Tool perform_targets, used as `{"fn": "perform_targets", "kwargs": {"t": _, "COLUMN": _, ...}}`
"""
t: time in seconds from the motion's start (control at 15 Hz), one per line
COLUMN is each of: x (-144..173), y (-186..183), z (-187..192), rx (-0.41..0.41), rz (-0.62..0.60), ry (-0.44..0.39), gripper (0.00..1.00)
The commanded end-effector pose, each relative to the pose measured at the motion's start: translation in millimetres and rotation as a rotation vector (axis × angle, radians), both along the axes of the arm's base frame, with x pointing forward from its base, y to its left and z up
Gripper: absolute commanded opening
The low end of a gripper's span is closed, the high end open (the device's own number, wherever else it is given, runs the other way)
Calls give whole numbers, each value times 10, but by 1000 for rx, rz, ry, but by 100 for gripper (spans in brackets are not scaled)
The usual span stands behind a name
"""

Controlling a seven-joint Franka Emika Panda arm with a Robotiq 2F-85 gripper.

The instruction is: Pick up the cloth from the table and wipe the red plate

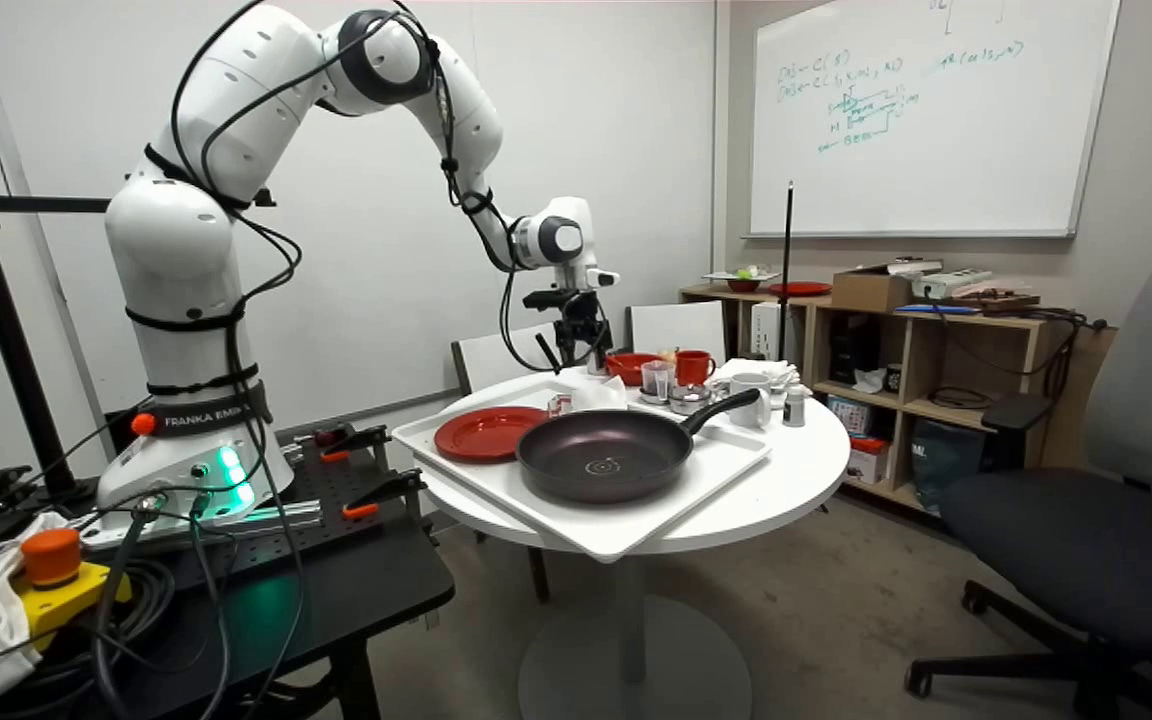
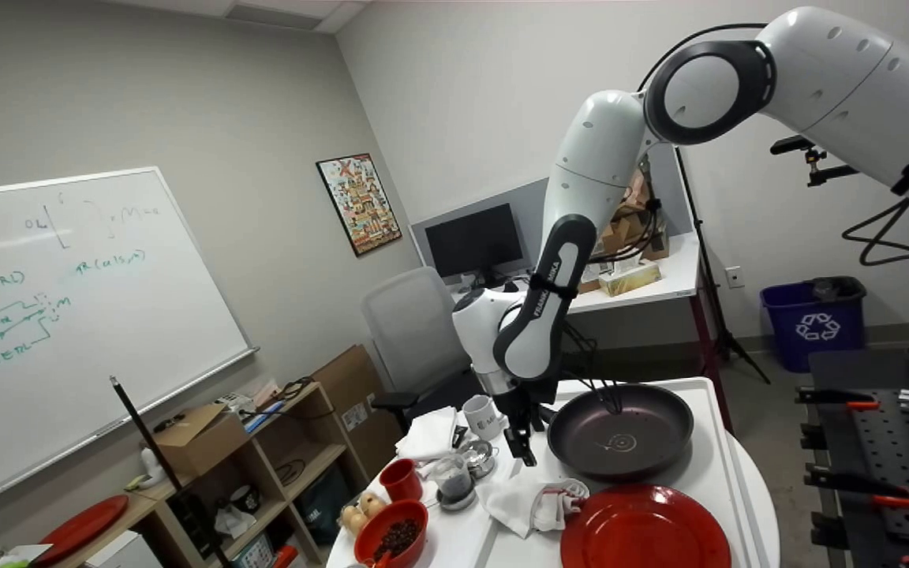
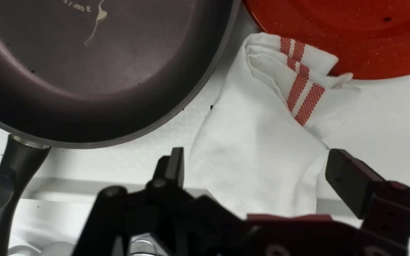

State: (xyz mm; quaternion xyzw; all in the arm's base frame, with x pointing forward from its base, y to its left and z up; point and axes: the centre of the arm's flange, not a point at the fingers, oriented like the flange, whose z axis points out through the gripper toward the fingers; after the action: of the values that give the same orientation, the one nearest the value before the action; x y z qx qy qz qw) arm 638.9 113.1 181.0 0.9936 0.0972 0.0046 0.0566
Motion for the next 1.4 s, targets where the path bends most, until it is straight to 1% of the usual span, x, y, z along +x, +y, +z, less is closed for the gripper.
{"fn": "perform_targets", "kwargs": {"t": 0.0, "x": 156, "y": 19, "z": -228, "rx": 24, "rz": 69, "ry": 47, "gripper": 100}}
{"fn": "perform_targets", "kwargs": {"t": 0.27, "x": 177, "y": 40, "z": -468, "rx": 37, "rz": 101, "ry": 94, "gripper": 100}}
{"fn": "perform_targets", "kwargs": {"t": 0.4, "x": 38, "y": 18, "z": -437, "rx": 23, "rz": 89, "ry": 74, "gripper": 100}}
{"fn": "perform_targets", "kwargs": {"t": 0.8, "x": 57, "y": 19, "z": -461, "rx": 23, "rz": 95, "ry": 76, "gripper": 100}}
{"fn": "perform_targets", "kwargs": {"t": 0.87, "x": 70, "y": -28, "z": -442, "rx": 25, "rz": 94, "ry": 74, "gripper": 100}}
{"fn": "perform_targets", "kwargs": {"t": 1.0, "x": 200, "y": -72, "z": -464, "rx": 43, "rz": 110, "ry": 83, "gripper": 100}}
{"fn": "perform_targets", "kwargs": {"t": 1.33, "x": 498, "y": -34, "z": -495, "rx": 66, "rz": 178, "ry": 119, "gripper": 100}}
